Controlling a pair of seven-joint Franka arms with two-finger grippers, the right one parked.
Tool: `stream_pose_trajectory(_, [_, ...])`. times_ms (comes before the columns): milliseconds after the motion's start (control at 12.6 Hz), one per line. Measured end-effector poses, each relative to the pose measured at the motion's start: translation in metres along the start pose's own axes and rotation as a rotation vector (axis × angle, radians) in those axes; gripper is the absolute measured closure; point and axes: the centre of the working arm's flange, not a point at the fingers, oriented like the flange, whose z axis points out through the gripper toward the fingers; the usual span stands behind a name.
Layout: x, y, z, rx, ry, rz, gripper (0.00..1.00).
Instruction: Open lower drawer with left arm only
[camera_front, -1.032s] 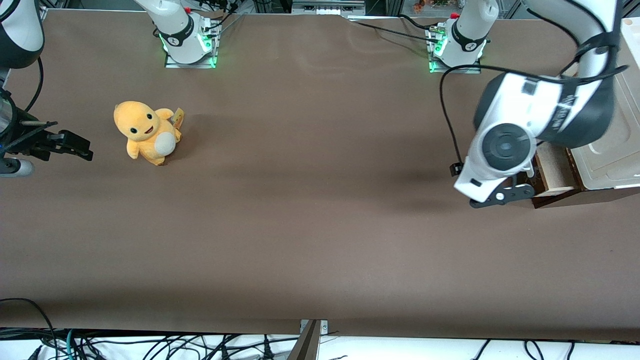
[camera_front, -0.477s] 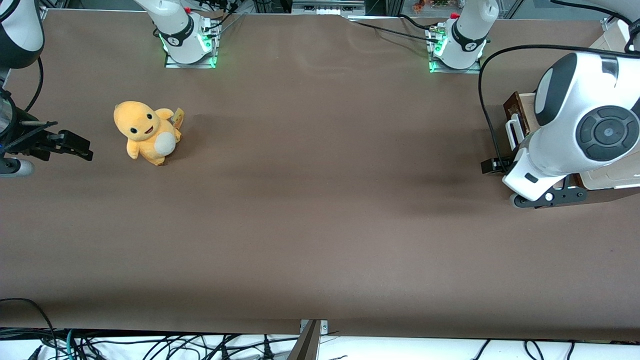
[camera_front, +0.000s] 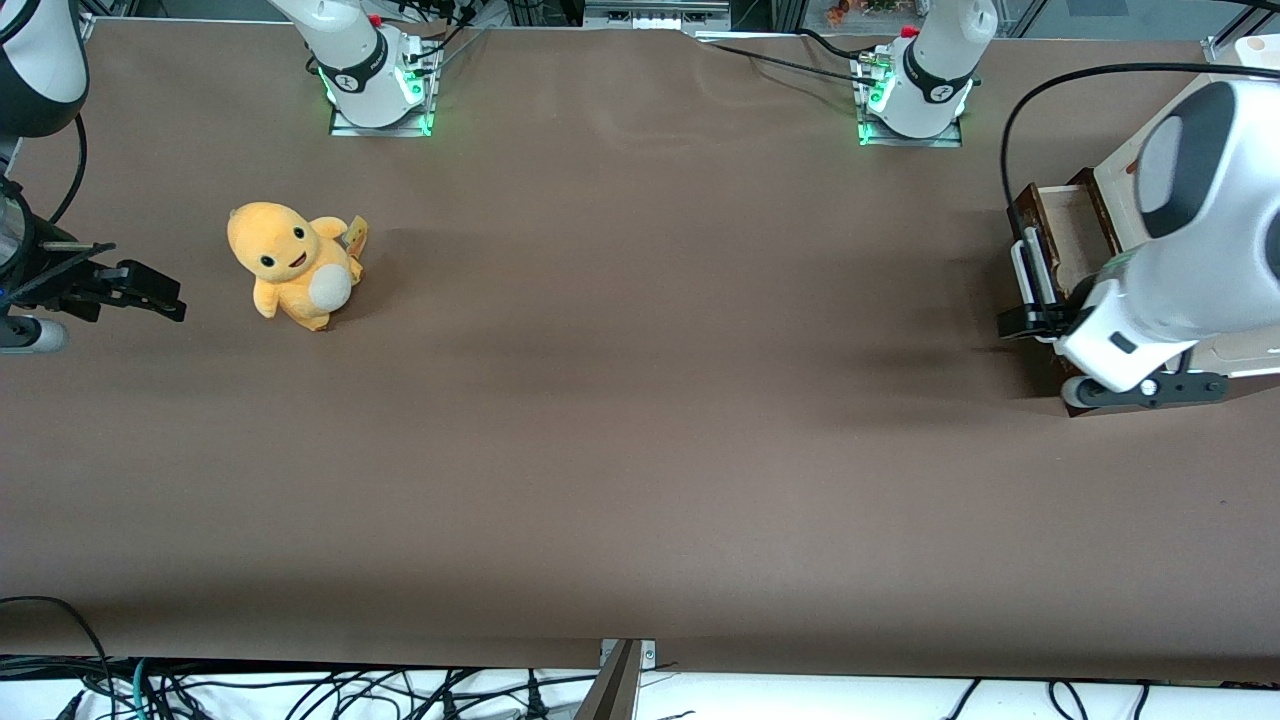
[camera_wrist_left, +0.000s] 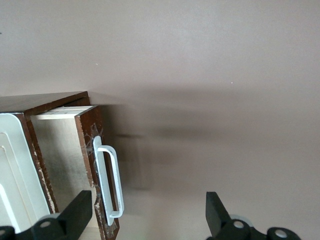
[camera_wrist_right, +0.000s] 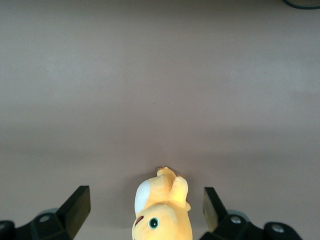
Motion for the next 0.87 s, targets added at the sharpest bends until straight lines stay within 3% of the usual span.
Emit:
stream_pose_trajectory(159, [0.001, -0.015, -0.001, -0.033, -0.002, 0.016, 0.0])
stream_pose_trajectory(477, [0.005, -0.032, -0.003, -0.042, 0.024, 0.061, 0.0])
stream_pose_trajectory(715, [0.008, -0.046, -0.004, -0.107, 0.042, 0.046, 0.0])
stream_pose_trajectory(874, [0.008, -0.052, -0.004, -0.111, 0.047, 0.085, 0.0])
